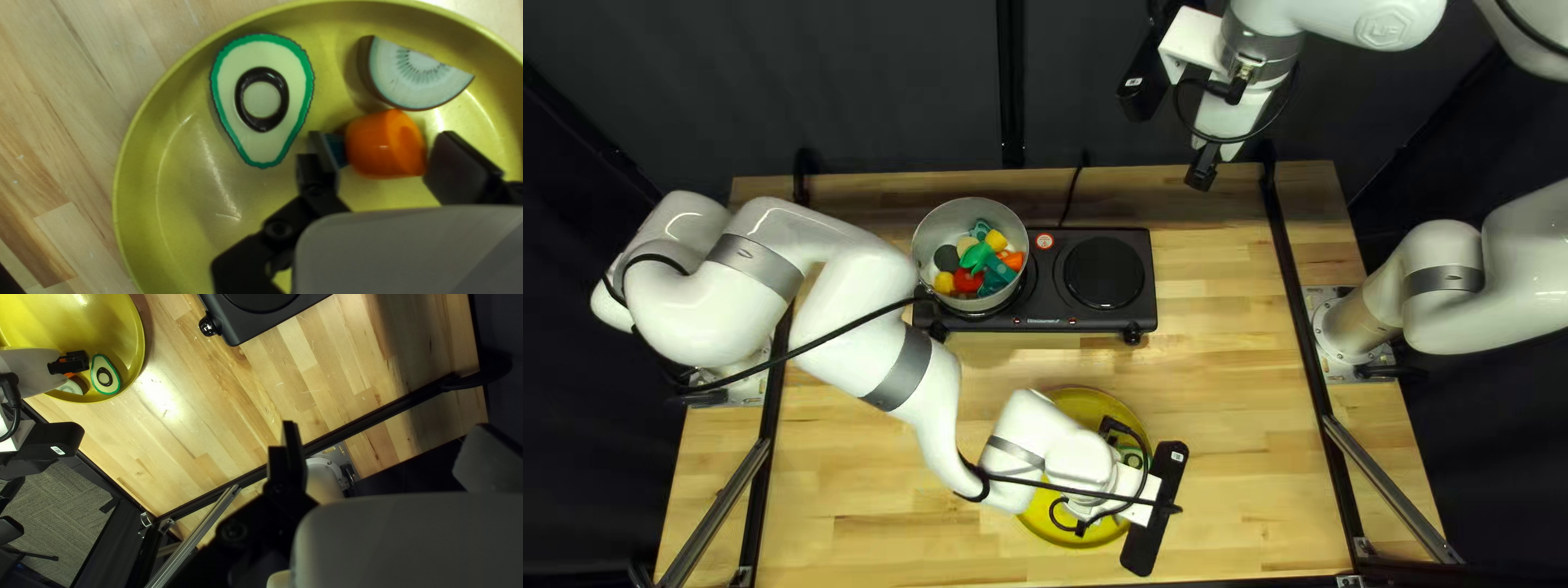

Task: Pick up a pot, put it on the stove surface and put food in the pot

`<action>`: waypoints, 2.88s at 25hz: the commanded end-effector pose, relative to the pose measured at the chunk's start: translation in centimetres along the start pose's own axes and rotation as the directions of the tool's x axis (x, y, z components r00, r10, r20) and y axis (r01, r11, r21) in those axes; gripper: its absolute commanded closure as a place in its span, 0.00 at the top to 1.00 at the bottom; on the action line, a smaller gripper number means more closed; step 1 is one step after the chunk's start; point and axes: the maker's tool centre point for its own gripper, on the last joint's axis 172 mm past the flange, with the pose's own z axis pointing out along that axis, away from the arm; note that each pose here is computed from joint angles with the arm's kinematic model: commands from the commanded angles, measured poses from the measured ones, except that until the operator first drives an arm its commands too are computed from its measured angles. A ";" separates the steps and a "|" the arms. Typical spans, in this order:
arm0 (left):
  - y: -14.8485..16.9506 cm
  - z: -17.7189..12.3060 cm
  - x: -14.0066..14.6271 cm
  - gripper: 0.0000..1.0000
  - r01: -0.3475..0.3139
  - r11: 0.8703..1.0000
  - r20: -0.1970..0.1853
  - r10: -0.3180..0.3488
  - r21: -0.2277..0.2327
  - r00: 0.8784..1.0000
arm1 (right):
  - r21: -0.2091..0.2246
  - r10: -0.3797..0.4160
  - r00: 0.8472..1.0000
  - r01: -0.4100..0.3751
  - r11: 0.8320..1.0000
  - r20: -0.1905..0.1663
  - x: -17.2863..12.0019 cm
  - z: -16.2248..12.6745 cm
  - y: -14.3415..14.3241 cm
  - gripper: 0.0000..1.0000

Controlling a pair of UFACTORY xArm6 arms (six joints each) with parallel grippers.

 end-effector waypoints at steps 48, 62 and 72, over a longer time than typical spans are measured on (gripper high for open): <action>-22.8 -20.6 -28.8 1.00 0.215 0.962 0.232 -0.251 0.167 0.940 | 0.000 0.000 1.000 0.000 1.000 0.000 0.0 0.0 0.0 1.00; -15.2 -20.4 -20.2 1.00 0.159 0.980 0.194 -0.180 0.117 0.964 | 0.000 0.000 1.000 0.000 1.000 0.000 0.0 0.0 0.0 1.00; -5.5 -11.9 -6.0 1.00 0.113 0.993 0.075 -0.114 0.013 0.991 | 0.000 0.000 1.000 0.000 1.000 0.000 0.0 0.0 0.0 1.00</action>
